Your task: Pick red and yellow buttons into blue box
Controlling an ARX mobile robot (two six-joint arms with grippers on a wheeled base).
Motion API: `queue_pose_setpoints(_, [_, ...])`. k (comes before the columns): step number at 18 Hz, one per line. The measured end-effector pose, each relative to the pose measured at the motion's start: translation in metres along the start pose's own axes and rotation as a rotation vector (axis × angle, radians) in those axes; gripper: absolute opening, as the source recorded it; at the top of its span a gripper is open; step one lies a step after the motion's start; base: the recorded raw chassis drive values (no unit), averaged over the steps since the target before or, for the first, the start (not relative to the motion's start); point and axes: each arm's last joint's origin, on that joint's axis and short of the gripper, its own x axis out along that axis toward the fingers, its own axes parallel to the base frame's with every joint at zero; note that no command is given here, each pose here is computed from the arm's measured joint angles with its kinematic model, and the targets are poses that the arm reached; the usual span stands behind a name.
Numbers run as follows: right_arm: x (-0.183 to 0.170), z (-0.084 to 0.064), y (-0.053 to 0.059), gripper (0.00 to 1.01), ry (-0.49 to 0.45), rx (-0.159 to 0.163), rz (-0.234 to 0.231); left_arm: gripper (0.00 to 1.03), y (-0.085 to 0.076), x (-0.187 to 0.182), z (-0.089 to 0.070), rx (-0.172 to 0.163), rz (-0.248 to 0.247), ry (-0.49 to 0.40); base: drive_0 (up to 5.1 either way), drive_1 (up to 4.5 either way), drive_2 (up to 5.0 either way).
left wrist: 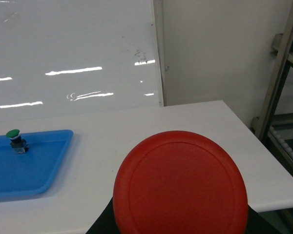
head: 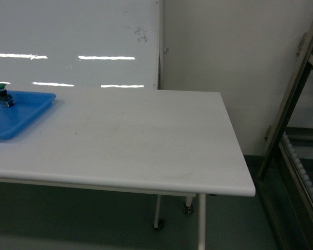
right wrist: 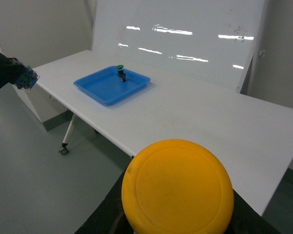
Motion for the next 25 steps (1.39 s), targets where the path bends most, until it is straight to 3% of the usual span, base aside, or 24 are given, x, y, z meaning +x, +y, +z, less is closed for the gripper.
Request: queue_pose_setpoints(25, [0.0001, -0.0001, 0.0001, 0.29, 0.001, 0.001, 0.001, 0.24, -0.0001, 0.0000, 0.0001, 0.000, 0.000, -0.001, 4.9, -2.64, -2.2])
